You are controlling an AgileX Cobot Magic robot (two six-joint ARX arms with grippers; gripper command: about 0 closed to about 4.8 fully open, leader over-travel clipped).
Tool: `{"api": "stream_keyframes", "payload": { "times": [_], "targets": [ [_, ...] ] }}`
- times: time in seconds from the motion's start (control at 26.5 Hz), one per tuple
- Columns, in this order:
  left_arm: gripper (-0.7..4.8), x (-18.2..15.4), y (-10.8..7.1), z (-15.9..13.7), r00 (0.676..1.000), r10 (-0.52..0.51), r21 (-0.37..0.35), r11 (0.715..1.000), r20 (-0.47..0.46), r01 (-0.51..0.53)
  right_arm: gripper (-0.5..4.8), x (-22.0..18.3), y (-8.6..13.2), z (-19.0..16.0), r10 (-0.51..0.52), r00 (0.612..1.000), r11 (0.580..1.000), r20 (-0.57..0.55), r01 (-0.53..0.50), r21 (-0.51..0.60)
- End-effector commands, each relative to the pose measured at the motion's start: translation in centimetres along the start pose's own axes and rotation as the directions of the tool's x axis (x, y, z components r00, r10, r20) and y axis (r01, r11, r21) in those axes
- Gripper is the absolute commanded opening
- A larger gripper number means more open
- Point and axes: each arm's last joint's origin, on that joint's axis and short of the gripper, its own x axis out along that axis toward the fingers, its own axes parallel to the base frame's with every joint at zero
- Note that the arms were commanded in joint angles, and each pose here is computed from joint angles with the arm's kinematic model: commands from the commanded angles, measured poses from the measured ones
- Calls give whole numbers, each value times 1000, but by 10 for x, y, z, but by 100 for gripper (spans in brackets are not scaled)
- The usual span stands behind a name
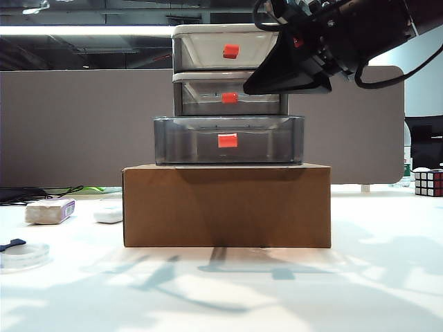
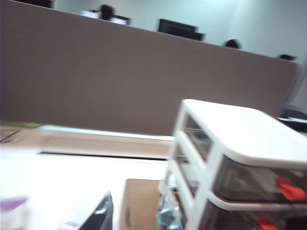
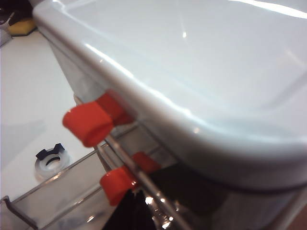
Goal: Open the third layer of the drawer on the table, pick up the transparent tape on the table and put it in, and finally close the drawer.
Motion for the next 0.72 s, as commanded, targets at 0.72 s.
{"api": "stream_keyframes", "payload": {
  "times": [0.72],
  "targets": [
    [260, 36, 113, -35, 858, -222, 84, 953, -462, 292, -5, 0, 0, 0, 3, 1000, 1000, -14, -3, 0]
  ]
}}
